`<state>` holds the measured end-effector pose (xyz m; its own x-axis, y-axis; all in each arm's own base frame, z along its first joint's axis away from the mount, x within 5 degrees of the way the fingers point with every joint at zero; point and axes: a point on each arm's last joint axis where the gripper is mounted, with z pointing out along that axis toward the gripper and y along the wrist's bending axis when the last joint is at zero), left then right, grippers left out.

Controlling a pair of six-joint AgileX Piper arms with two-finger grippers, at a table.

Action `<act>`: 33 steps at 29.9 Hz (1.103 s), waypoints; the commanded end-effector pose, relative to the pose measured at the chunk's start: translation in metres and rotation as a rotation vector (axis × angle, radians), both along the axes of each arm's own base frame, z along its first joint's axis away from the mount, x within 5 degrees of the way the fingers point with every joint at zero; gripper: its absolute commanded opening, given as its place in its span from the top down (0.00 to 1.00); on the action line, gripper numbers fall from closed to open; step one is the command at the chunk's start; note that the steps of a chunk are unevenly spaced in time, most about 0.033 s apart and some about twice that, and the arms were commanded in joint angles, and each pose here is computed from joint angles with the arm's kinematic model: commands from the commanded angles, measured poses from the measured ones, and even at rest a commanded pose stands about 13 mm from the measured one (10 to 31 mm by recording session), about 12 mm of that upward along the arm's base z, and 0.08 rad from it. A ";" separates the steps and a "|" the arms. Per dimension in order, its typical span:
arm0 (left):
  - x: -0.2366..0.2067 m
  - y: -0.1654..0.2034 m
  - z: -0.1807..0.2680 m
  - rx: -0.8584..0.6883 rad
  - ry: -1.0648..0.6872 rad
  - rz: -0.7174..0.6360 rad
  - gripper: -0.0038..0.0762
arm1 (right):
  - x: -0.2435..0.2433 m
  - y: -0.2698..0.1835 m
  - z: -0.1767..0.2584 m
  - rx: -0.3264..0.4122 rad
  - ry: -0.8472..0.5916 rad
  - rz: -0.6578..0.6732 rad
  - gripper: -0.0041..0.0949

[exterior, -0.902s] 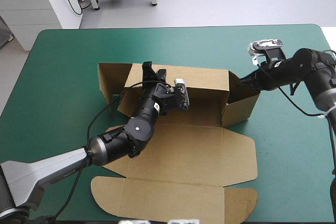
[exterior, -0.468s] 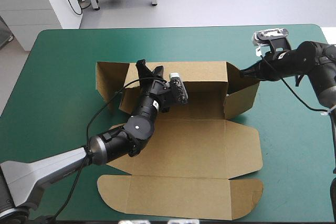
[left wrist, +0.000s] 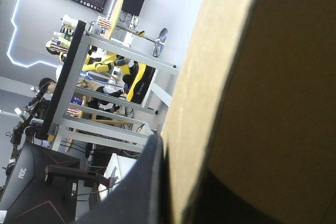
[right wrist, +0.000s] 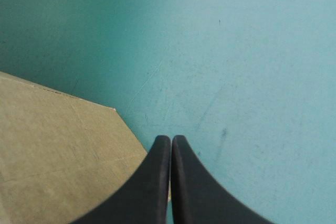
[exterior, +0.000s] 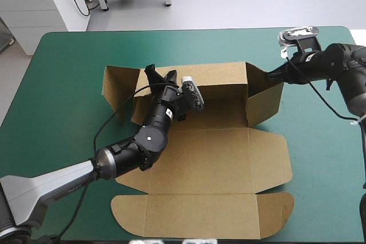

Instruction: Fold the box

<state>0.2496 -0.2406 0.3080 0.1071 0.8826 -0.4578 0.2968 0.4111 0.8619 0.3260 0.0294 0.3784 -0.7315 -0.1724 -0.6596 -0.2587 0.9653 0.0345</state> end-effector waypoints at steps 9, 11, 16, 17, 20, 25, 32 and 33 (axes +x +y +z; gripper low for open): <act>-0.003 0.001 0.033 0.025 -0.122 -0.037 0.96 | -0.004 -0.003 0.028 0.006 -0.158 -0.024 0.96; -0.002 0.002 0.039 0.074 -0.153 -0.027 0.96 | -0.004 -0.004 0.029 -0.010 -0.164 -0.026 0.96; -0.001 -0.001 0.052 0.064 -0.180 -0.043 0.96 | -0.003 -0.004 0.029 -0.012 -0.168 -0.027 0.96; -0.001 -0.003 0.051 0.088 -0.181 -0.065 0.96 | -0.003 -0.004 0.029 -0.012 -0.168 -0.027 0.96; -0.001 -0.004 0.049 0.136 -0.183 -0.075 0.96 | -0.004 -0.004 0.029 -0.009 -0.162 -0.029 0.96; 0.001 -0.007 0.044 0.139 -0.164 -0.079 0.96 | -0.004 -0.004 0.028 -0.009 -0.161 -0.029 0.96; 0.008 -0.015 0.018 0.197 -0.118 -0.088 0.96 | -0.004 -0.004 0.028 -0.006 -0.153 -0.027 0.96; 0.008 -0.016 0.015 0.197 -0.110 -0.087 0.96 | -0.004 -0.004 0.028 -0.007 -0.150 -0.026 0.96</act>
